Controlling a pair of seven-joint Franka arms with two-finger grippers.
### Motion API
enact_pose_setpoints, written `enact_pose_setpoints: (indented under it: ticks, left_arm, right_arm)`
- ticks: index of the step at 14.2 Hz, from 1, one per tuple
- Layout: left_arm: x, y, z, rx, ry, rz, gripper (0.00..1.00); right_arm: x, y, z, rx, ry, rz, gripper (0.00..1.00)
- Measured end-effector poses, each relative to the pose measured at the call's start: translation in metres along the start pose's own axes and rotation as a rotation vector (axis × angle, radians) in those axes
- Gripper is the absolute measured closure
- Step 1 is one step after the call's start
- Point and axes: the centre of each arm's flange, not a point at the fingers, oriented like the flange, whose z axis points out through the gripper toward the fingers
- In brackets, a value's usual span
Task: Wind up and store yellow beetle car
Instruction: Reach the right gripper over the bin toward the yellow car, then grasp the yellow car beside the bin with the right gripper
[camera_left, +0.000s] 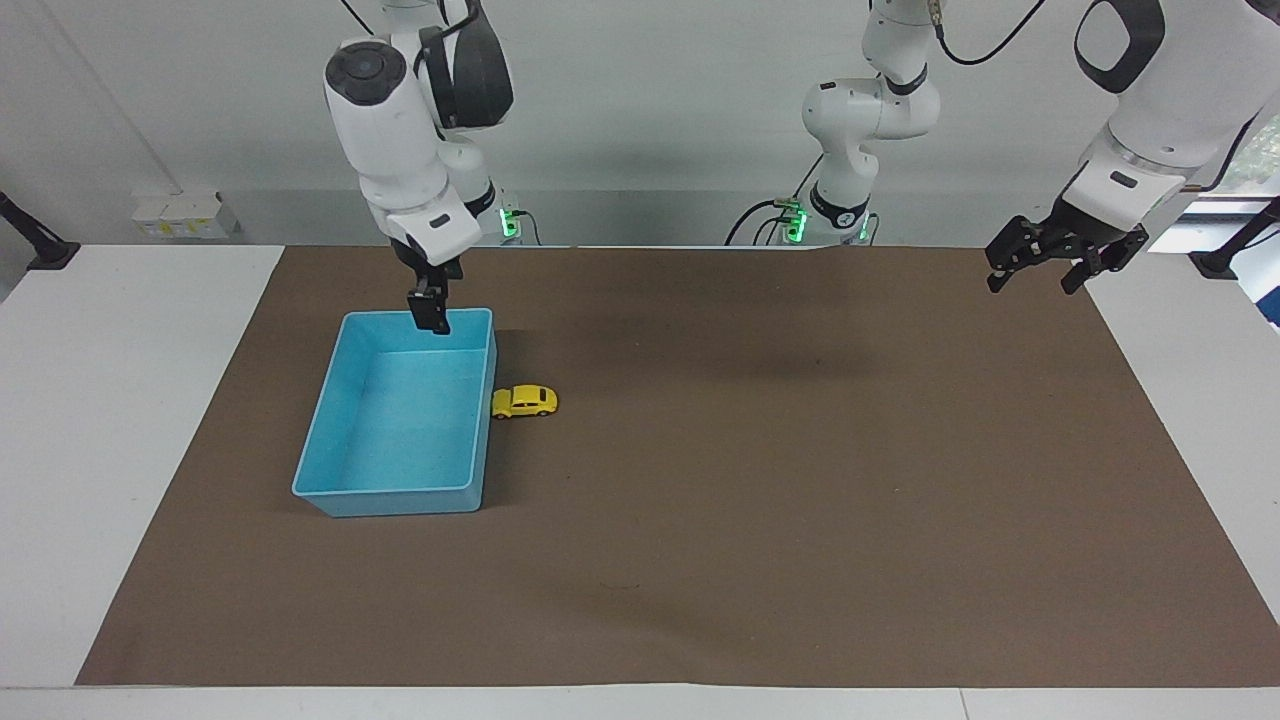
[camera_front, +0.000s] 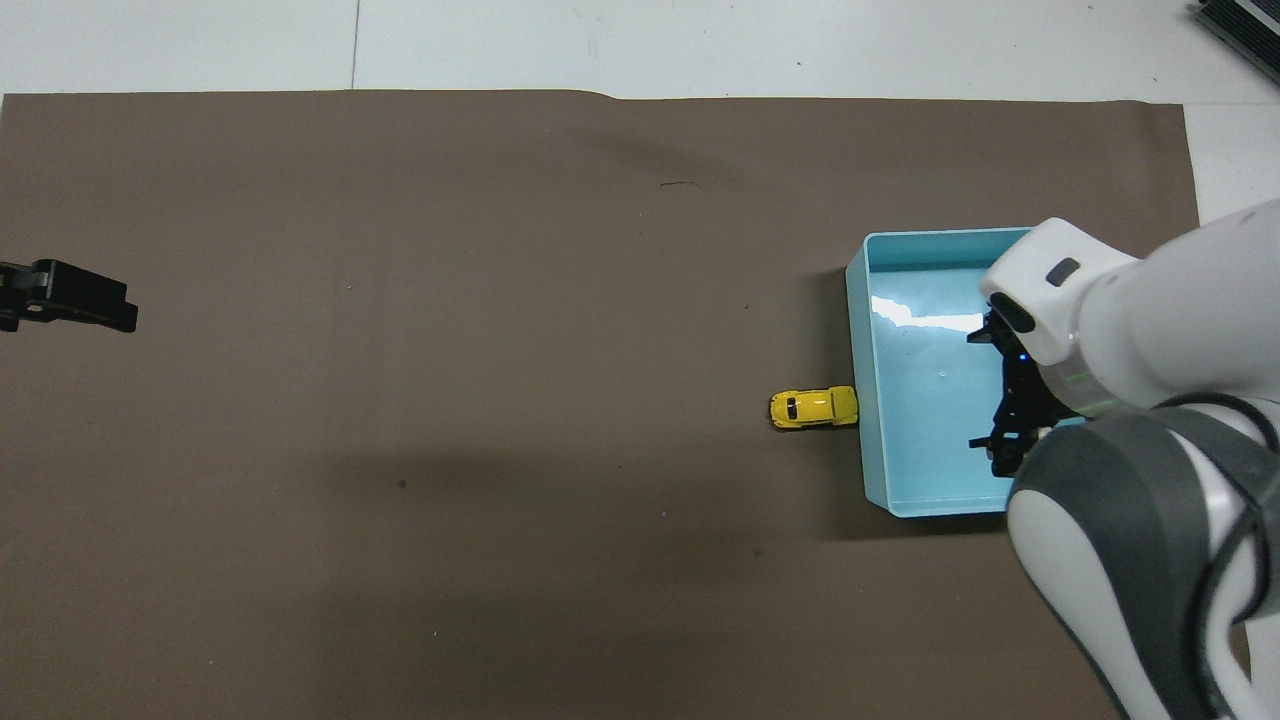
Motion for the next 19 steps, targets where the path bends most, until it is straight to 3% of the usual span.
enact_pose_setpoints:
  ticks: [19]
  left_arm:
    - [0.000,0.000,0.000,0.000,0.000,0.000,0.00]
  right_arm:
    - [0.064,-0.009,0.161,-0.103,0.035,-0.047,0.00]
